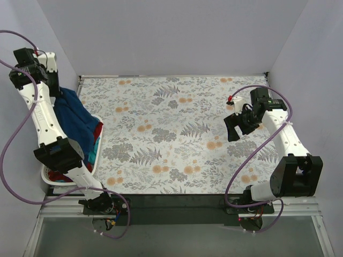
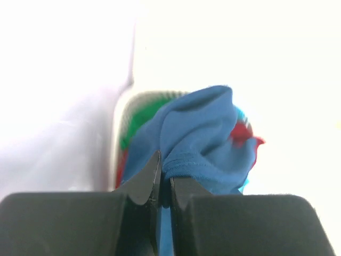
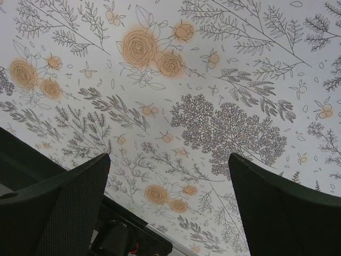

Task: Fold and stack the t-shirts
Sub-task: Grab the tshirt from the pile, then move the tshirt to the center of the board

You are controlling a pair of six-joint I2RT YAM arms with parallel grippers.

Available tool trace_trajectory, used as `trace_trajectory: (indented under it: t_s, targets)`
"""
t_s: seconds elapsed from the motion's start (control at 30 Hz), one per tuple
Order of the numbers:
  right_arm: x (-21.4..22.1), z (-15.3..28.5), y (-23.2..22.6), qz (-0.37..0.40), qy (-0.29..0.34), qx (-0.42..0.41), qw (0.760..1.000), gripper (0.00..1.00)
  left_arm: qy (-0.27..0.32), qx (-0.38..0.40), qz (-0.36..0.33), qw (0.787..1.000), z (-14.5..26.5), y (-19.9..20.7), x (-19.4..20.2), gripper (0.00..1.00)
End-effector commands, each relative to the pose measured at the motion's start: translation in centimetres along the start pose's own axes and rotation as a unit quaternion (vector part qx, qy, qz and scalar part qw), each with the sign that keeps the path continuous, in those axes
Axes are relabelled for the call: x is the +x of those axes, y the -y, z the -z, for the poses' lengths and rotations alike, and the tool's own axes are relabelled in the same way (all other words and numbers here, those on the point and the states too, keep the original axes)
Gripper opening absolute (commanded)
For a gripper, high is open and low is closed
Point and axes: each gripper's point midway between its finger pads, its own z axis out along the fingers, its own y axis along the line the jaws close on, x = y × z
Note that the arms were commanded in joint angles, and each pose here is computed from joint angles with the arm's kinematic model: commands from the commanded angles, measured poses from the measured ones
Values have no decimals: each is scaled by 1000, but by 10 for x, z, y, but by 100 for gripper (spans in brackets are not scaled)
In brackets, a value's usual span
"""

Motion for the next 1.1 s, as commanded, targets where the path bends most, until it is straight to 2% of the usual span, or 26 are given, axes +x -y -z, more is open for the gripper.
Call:
trace_trajectory:
  t_s: [0.0,0.13,0.17,0.23,0.27,0.33,0.37,0.43,0.5,0.53,0.63,0.67,0.73,0.9,1.07]
  targets:
    - [-18,11,0,13,27,-1,1000,98,83,40,-24,995,57,28,-34,0]
    - [-19,11,0,12,28,0,1000,98,202,49,-65,976,109,60,-78,0]
    - [-19,10,2,10,24,1,1000,98,258,44,-76,962,133,65,-97,0]
    - [-20,11,4,9,23,5,1000,98,318,60,-82,942,159,85,-120,0]
    - [-21,11,5,9,22,7,1000,98,375,61,-84,921,186,89,-139,0]
    - [-23,13,6,8,25,11,1000,98,431,92,-87,893,214,103,-157,0]
    - [-23,14,6,5,27,13,1000,98,470,105,-74,873,233,107,-171,0]
    - [-23,15,5,4,29,13,999,98,528,147,-84,832,268,123,-188,0]
    - [-26,18,5,3,35,15,999,98,558,193,-70,804,292,136,-195,0]
    - [-26,19,5,3,36,17,999,98,589,213,-86,775,313,143,-201,0]
    - [-30,24,5,0,44,22,999,98,621,261,-84,734,338,160,-210,0]
    - [-33,26,5,2,50,23,999,98,645,269,-92,709,353,163,-216,0]
    - [-35,29,5,4,55,25,998,98,656,302,-72,688,361,171,-223,0]
    - [-41,33,8,5,62,32,998,98,618,404,-70,671,349,218,-221,0]
    - [-44,31,9,-5,62,27,998,98,592,455,-76,660,337,261,-215,0]
